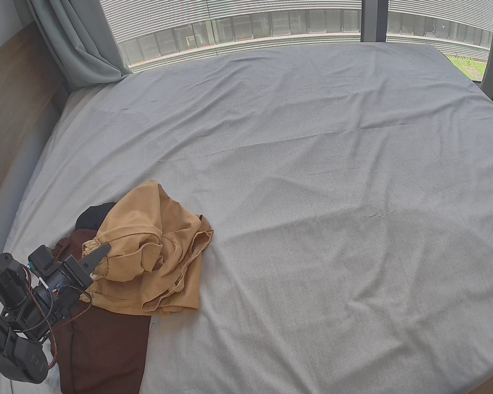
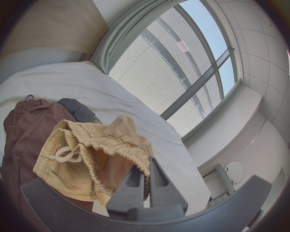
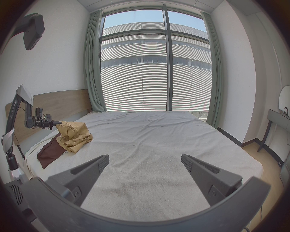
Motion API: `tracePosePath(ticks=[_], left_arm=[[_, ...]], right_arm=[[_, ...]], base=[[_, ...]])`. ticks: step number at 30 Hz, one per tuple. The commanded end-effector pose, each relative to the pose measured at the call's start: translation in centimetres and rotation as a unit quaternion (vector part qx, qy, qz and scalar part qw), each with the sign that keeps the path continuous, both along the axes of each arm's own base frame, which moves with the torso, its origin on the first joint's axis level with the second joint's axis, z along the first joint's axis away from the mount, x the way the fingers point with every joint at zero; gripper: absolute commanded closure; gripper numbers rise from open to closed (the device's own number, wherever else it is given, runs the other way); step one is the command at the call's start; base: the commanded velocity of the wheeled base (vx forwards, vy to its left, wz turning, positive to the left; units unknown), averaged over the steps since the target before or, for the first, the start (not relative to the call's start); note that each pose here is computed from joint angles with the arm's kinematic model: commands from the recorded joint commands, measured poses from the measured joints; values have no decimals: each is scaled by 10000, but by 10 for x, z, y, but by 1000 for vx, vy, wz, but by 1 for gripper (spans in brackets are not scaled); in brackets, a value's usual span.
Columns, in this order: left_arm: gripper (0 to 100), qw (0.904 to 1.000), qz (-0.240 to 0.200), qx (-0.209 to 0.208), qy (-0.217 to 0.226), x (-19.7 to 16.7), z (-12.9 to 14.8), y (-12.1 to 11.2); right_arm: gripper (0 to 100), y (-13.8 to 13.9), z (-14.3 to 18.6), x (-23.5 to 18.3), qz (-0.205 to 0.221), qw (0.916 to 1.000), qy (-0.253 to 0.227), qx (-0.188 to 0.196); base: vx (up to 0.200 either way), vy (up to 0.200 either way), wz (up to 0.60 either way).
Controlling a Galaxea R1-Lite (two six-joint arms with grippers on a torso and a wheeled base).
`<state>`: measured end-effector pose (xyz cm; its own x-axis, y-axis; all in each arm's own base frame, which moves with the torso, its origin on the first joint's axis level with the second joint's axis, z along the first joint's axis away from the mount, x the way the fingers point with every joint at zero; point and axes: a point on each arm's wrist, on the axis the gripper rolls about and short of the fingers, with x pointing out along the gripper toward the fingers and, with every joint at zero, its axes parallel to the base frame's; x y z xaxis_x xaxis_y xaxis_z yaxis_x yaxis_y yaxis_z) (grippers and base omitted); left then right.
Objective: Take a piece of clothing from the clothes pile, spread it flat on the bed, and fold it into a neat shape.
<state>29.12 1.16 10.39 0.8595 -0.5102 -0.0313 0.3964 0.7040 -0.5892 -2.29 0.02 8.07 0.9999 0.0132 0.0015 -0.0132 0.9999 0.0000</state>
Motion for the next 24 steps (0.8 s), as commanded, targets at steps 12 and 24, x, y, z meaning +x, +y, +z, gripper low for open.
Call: tracePosePath(ticks=[12, 24], left_arm=[[100, 9994, 92, 56, -331, -8, 11, -1], [100, 9994, -69, 18, -343, -24, 17, -14]], right_arm=[[0, 0, -5, 0, -5, 10000, -8, 0], [0, 0, -5, 0, 3, 10000, -8, 0]], base=[[0, 0, 0], [0, 0, 0]])
